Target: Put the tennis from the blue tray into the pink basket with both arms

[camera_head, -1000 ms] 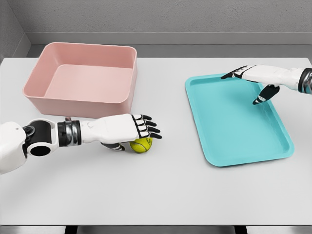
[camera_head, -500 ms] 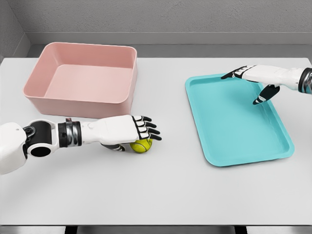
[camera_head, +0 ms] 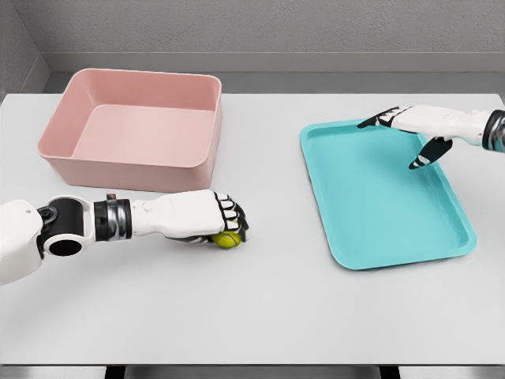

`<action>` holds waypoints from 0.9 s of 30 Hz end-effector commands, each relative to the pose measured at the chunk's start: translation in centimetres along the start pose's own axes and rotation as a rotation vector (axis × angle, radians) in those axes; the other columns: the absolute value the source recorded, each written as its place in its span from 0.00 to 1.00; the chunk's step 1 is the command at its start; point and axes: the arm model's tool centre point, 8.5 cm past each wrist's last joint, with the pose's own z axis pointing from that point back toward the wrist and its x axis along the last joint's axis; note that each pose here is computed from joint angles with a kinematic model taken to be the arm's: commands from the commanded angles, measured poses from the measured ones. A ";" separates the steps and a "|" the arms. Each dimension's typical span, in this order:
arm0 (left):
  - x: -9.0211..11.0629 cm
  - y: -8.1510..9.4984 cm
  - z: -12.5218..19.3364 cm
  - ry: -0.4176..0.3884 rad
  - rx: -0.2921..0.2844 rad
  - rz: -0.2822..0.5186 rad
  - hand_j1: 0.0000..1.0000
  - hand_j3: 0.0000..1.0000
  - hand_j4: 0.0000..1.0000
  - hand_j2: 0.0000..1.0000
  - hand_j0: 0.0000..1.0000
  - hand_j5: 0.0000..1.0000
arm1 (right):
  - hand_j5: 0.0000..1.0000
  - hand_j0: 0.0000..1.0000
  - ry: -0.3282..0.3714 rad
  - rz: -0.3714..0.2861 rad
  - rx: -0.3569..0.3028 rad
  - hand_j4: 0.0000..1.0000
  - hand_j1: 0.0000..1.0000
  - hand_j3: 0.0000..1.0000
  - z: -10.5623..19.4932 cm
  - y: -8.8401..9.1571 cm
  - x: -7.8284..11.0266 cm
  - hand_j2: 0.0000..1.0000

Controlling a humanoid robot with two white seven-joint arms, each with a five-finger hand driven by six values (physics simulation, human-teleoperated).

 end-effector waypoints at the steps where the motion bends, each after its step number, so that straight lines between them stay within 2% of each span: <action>1: 0.0 0.0 0.0 0.000 0.002 0.003 0.53 0.53 0.53 0.53 0.53 0.53 | 1.00 1.00 0.000 -0.005 -0.007 1.00 1.00 1.00 0.1 -0.1 0.0 1.00; 10: 0.0 0.2 0.2 0.000 0.004 0.001 0.53 0.53 0.53 0.53 0.53 0.53 | 1.00 1.00 0.001 -0.006 -0.010 1.00 1.00 1.00 0.1 -0.2 0.0 1.00; 16: 0.9 1.5 1.8 -0.014 0.021 -0.025 0.53 0.53 0.53 0.53 0.53 0.53 | 1.00 1.00 0.002 -0.007 -0.012 1.00 1.00 1.00 0.2 -0.2 -0.1 1.00; 22: 0.7 3.3 3.1 0.000 0.054 -0.055 0.53 0.53 0.53 0.53 0.53 0.53 | 1.00 1.00 0.003 -0.010 -0.013 1.00 1.00 1.00 0.2 -0.1 -0.1 1.00; 27: 1.0 3.7 3.3 -0.005 0.059 -0.064 0.53 0.53 0.53 0.53 0.53 0.53 | 1.00 1.00 0.003 -0.010 -0.013 1.00 1.00 1.00 0.2 -0.1 -0.1 1.00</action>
